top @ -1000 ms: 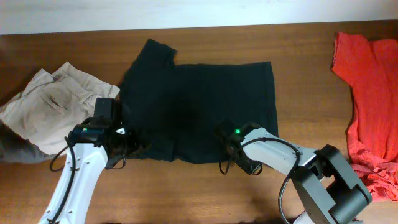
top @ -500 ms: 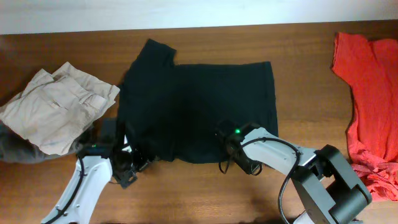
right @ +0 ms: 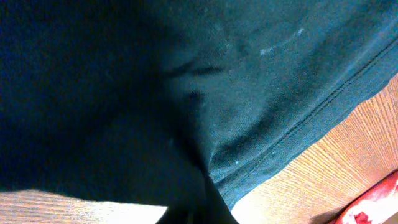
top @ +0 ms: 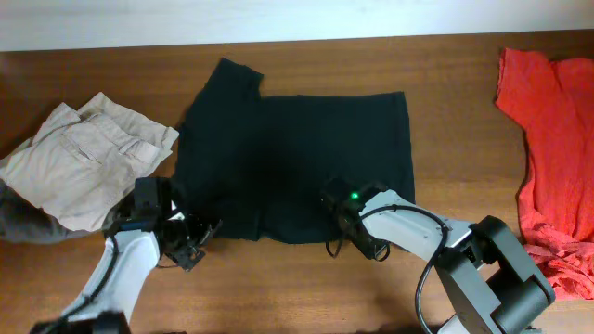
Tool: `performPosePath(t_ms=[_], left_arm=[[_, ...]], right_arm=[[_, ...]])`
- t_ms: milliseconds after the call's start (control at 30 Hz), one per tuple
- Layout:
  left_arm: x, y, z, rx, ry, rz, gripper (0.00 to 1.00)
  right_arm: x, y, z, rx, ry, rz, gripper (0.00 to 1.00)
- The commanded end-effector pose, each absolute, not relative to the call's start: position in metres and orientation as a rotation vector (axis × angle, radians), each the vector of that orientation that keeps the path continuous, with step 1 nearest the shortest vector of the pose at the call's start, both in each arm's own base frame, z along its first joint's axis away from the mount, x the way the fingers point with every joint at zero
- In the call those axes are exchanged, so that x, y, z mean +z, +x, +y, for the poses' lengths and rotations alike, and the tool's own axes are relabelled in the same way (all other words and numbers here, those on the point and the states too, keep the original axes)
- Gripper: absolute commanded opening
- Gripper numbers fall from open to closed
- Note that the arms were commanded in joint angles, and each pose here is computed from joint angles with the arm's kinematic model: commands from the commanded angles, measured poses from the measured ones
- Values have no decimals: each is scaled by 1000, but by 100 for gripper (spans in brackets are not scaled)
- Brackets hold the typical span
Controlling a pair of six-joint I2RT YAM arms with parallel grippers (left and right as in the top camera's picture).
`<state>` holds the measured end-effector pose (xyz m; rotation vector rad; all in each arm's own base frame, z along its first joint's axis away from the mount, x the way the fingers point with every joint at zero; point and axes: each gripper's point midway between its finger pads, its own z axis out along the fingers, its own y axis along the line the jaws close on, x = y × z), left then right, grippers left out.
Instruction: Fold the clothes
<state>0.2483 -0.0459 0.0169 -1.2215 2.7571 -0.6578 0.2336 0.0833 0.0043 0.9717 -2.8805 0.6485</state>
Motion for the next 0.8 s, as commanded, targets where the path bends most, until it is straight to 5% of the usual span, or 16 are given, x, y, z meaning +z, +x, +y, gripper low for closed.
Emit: performPosePath(t_ms=[0,533,767], left_arm=[[2,247,-43,-627,-1290,2773,89],[-16,255,-33,-546,-1295,2766,36],[-18,256,-26,-481,-1294,2756,24]], right_arm=[[5,239,87,660,965,-2895,4],[5,238,86,660,965,-2894,4],[5,238,86,661,965,-2893,4]])
